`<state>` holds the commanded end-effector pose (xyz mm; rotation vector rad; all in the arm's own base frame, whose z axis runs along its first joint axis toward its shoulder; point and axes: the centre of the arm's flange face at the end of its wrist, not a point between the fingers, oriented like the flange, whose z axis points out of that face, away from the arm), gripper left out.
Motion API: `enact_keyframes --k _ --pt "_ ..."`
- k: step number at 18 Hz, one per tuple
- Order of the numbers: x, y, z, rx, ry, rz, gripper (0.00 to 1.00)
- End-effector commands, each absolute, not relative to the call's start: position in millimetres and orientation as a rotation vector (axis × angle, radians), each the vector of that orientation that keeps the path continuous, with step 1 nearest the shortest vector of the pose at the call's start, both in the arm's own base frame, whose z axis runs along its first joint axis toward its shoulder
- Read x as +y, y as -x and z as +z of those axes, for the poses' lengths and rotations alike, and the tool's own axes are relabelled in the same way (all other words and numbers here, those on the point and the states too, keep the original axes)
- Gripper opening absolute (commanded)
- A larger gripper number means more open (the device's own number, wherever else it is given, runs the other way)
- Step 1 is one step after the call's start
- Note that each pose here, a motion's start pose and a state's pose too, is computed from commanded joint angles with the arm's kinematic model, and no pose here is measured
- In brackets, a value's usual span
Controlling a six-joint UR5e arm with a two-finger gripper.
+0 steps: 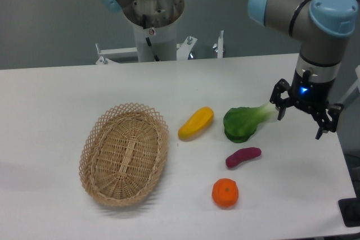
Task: Pick up the sweet potato from the table
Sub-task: 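Move the open gripper toward the purple sweet potato, then lower the gripper over the purple sweet potato and close on it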
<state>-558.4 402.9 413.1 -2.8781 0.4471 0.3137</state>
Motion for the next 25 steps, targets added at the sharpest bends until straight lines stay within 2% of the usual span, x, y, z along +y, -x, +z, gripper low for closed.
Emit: enact_keyframes --k 10,13,17,19,22,25 --pt "404.7 550.1 404.4 0.424 2.888 0.284 1.0" --pt "402.3 544.3 388.6 0.353 2.904 0.235 1.0" --pt "411.9 522.4 355.7 0.314 2.922 0.167 1.0" --pt "417.4 510.6 335.8 0.307 2.93 0.196 1.0" --pt "422.5 489.5 276.3 0.385 2.99 0.253 1.0" --pt "433.4 479.6 251.2 0.509 3.018 0.225 1.0"
